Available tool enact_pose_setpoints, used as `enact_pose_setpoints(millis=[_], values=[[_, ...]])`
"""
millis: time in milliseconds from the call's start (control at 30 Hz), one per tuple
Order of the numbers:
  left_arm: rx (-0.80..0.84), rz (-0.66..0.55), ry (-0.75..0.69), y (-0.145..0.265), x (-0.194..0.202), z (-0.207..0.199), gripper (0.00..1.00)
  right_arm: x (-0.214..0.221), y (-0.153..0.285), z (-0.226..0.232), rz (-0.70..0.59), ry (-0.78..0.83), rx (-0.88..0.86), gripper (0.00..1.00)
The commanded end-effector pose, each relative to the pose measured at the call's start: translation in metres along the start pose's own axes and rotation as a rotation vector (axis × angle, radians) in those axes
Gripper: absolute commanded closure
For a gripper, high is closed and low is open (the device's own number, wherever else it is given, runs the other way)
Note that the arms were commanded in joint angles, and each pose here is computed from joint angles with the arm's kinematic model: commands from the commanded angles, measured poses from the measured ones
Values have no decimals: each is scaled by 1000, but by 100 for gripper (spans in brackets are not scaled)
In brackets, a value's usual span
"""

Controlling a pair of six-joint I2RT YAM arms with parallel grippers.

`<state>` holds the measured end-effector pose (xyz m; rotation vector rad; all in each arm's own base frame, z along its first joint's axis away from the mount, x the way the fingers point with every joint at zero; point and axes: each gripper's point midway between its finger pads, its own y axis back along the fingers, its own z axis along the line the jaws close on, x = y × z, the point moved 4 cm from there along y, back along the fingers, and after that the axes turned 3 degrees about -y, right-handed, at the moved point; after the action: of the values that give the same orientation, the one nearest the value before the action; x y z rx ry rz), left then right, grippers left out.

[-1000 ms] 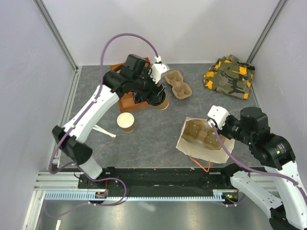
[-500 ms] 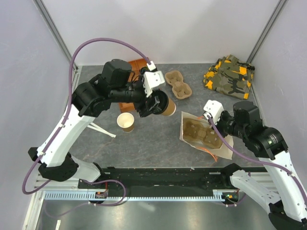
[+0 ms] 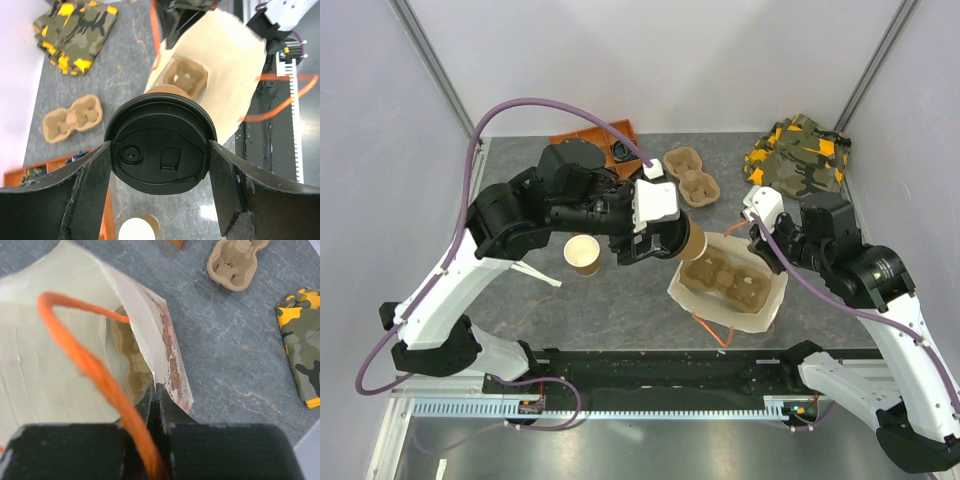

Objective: Pack the takeout coffee

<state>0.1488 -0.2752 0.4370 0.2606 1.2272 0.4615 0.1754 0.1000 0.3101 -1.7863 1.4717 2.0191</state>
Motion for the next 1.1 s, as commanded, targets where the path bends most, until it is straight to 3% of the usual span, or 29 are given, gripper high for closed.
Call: enact_pose_setpoints(millis=[0,433,767,1067], values=[[-6,-40,-76,-5,-16,3,46,-14,11,-7,-37,-74,66,100],[28,-22,-200,-49,-16,-9,50,-13,16,2,-52,-164,44,100],[125,60,-308,-78,10,-32,55,-16,18,5,-61,-160,24,100],[115,167,-373,-110,34,-33,58,-19,13,8,-61,-196,-8,100]])
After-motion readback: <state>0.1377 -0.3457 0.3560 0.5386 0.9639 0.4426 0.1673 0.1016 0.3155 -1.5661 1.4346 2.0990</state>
